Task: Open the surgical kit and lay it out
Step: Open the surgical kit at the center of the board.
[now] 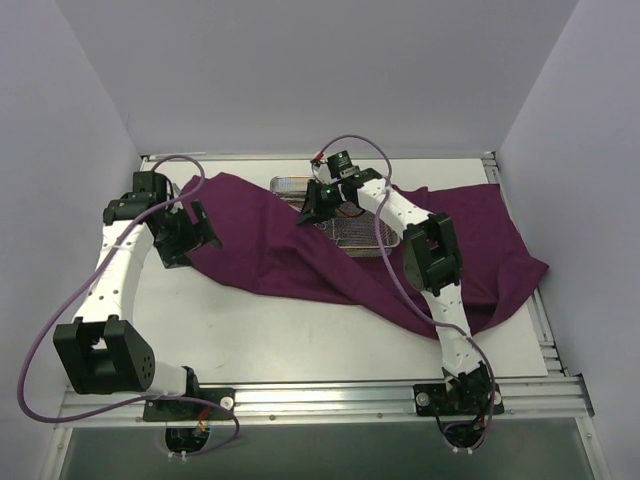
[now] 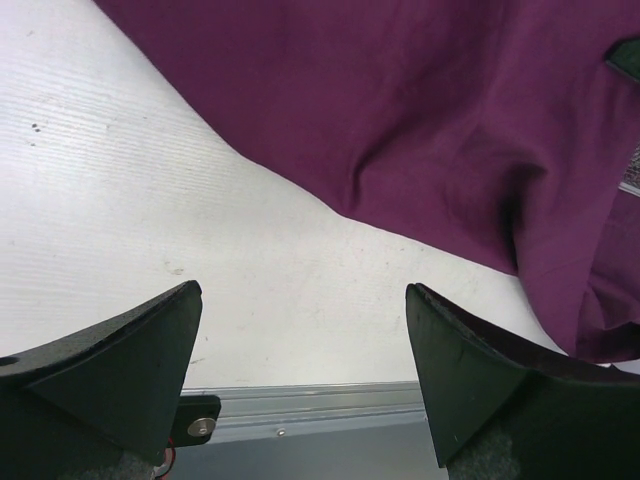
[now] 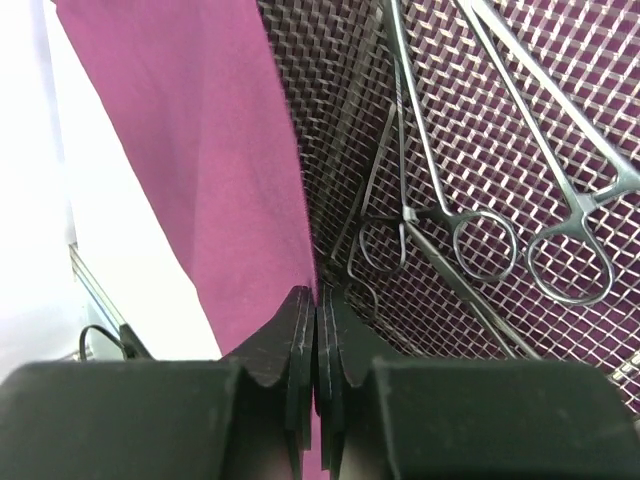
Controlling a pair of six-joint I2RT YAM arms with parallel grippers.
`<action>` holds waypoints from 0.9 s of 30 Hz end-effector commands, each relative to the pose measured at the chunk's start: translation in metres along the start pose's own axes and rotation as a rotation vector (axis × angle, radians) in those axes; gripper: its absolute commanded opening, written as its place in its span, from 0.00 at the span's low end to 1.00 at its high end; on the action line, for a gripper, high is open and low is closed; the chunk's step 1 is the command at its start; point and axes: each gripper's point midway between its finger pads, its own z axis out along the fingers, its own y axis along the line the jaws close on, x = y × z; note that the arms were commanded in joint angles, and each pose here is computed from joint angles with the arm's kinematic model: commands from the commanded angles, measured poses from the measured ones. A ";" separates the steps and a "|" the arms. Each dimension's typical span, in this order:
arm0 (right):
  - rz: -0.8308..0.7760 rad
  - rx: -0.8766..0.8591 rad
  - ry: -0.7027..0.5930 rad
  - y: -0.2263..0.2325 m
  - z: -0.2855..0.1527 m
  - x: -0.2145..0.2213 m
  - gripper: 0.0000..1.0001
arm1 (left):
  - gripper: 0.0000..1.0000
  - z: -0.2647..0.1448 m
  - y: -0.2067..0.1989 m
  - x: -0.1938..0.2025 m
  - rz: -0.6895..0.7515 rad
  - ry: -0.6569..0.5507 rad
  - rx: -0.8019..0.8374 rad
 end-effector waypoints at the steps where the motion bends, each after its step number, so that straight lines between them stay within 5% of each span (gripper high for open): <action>1: -0.088 -0.059 -0.100 0.051 -0.027 -0.030 0.00 | 0.92 -0.023 0.007 -0.012 -0.032 -0.086 -0.054; 8: -0.249 -0.202 -0.083 0.158 -0.035 -0.008 0.00 | 0.95 -0.058 0.041 -0.028 -0.150 -0.205 -0.237; 16: -0.378 -0.353 0.287 0.247 -0.010 0.177 0.00 | 0.97 -0.135 0.070 -0.055 -0.204 -0.465 -0.457; 20: -0.442 -0.267 0.437 0.217 -0.013 0.250 0.05 | 0.96 -0.142 0.078 -0.057 -0.216 -0.502 -0.456; 23: -0.427 -0.219 0.455 0.179 -0.026 0.264 0.27 | 0.96 -0.131 0.077 -0.053 -0.220 -0.476 -0.408; 24: -0.416 -0.186 0.461 0.163 -0.029 0.265 0.47 | 0.96 -0.127 0.074 -0.052 -0.218 -0.467 -0.388; 27: -0.338 -0.181 0.313 0.150 -0.048 0.214 0.73 | 0.96 -0.110 0.063 -0.048 -0.202 -0.425 -0.306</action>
